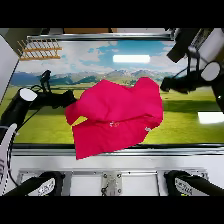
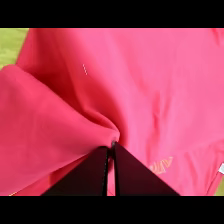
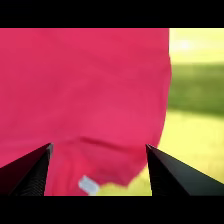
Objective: Fold the clothes and pants, and hang the long-sleeved shirts on hangers.
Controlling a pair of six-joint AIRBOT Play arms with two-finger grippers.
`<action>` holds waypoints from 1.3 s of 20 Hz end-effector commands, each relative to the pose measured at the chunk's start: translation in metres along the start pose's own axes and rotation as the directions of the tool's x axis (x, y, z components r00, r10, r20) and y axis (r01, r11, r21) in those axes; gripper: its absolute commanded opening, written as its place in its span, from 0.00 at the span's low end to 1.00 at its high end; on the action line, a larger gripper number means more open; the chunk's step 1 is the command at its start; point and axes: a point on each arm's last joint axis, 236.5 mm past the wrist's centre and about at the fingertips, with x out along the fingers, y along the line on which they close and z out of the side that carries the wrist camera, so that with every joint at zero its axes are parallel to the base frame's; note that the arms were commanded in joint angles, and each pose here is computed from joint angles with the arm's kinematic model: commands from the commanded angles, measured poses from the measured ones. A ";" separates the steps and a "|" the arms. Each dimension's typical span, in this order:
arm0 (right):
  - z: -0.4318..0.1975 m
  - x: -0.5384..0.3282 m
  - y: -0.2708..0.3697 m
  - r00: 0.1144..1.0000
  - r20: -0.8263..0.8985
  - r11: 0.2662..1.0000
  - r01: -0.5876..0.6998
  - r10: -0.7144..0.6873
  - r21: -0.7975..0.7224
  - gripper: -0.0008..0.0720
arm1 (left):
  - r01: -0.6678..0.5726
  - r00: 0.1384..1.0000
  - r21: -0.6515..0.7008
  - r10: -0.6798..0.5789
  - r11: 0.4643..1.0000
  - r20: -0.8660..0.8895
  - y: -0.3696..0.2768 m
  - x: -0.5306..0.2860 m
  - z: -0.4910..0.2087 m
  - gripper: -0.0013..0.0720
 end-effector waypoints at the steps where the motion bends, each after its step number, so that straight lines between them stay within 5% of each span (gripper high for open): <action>1: -0.098 0.031 -0.013 0.976 -0.217 0.994 0.035 -0.012 0.103 0.88 | -0.011 0.999 0.005 0.012 1.000 -0.042 0.014 0.014 0.010 0.03; 2: -0.122 0.043 -0.016 0.969 -0.245 0.989 0.046 -0.011 0.137 0.88 | -0.012 0.999 0.023 0.013 1.000 -0.040 0.016 0.017 0.013 0.03; 3: -0.147 0.054 -0.017 0.961 -0.275 0.984 0.050 0.000 0.173 0.88 | -0.021 0.999 0.023 0.022 1.000 -0.034 0.021 0.016 0.019 0.17; 4: -0.168 0.063 -0.015 0.951 -0.307 0.977 0.044 0.022 0.207 0.88 | -0.032 0.999 0.025 0.032 0.999 -0.020 0.025 0.012 0.027 0.65; 5: -0.188 0.070 -0.010 0.938 -0.342 0.970 0.031 0.055 0.240 0.88 | -0.041 0.999 0.028 0.041 0.999 0.003 0.028 0.005 0.036 0.80; 9: -0.224 0.090 0.016 0.913 -0.378 0.952 -0.034 0.154 0.305 0.88 | -0.168 0.983 0.038 0.164 0.985 0.087 0.069 -0.050 0.058 0.77; 13: -0.215 0.106 0.044 0.930 -0.318 0.955 -0.092 0.183 0.280 0.88 | -0.237 0.971 -0.092 0.232 0.967 -0.057 0.131 -0.046 -0.010 0.77; 18: -0.227 0.122 0.076 0.906 -0.349 0.944 -0.135 0.241 0.301 0.88 | -0.177 0.951 -0.026 0.164 0.984 -0.260 0.135 0.015 -0.089 0.77; 26: -0.239 0.140 0.108 0.895 -0.353 0.940 -0.170 0.273 0.296 0.86 | -0.133 0.933 0.098 0.158 0.986 -0.323 0.104 0.060 -0.088 0.77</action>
